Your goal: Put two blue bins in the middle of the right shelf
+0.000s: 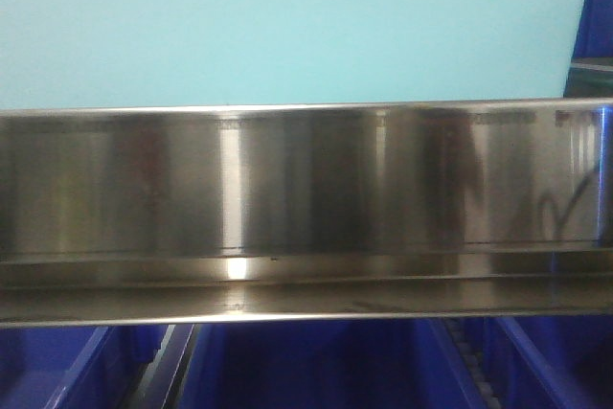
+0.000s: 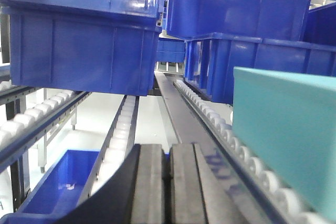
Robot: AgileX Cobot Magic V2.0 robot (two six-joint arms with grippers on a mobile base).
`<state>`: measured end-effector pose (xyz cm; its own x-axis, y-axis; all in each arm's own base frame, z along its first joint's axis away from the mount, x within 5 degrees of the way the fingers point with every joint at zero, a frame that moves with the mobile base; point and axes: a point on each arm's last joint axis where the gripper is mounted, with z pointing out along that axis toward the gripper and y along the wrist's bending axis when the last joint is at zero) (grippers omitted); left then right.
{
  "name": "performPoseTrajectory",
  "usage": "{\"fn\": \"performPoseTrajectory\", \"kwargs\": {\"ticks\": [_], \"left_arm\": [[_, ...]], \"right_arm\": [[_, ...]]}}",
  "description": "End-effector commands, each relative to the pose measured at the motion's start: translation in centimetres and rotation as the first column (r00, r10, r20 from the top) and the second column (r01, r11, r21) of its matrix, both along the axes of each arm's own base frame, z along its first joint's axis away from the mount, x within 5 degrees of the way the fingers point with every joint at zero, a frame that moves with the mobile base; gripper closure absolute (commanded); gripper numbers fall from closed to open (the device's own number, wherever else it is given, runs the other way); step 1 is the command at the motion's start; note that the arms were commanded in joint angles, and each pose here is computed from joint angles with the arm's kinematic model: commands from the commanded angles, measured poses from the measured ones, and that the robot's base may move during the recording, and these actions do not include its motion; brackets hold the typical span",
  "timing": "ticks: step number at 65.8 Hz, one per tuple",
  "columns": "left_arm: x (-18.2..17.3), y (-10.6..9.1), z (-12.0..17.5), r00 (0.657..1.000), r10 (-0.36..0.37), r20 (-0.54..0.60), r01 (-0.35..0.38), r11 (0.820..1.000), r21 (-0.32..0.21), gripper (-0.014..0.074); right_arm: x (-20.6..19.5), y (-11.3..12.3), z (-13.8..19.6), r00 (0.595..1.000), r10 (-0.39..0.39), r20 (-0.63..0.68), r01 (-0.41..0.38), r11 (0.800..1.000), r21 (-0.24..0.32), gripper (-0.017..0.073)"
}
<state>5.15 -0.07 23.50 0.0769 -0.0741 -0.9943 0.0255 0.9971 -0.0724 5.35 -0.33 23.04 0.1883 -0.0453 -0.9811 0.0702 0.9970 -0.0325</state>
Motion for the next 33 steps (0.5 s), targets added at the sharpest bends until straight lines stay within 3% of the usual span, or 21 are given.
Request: {"fn": "performPoseTrajectory", "kwargs": {"ticks": [1,16,33], "left_arm": [[-0.7,0.1,2.1,1.0,0.01,-0.004,-0.01,1.0,-0.01,0.0704],[-0.9,0.2,7.6,1.0,0.017,-0.016,-0.017,1.0,-0.012,0.0704],[2.6,0.2,13.5,0.993,0.026,-0.116,-0.026,1.0,0.001,0.0704]], "right_arm": [[-0.7,0.0,2.7,0.999,0.001,0.046,-0.001,1.0,0.005,0.0722],[-1.9,0.0,7.9,1.0,-0.009,-0.015,0.01,1.0,0.011,0.0722],[1.5,-0.2,12.9,0.989,-0.012,-0.149,0.015,1.0,0.02,0.0722]]}}
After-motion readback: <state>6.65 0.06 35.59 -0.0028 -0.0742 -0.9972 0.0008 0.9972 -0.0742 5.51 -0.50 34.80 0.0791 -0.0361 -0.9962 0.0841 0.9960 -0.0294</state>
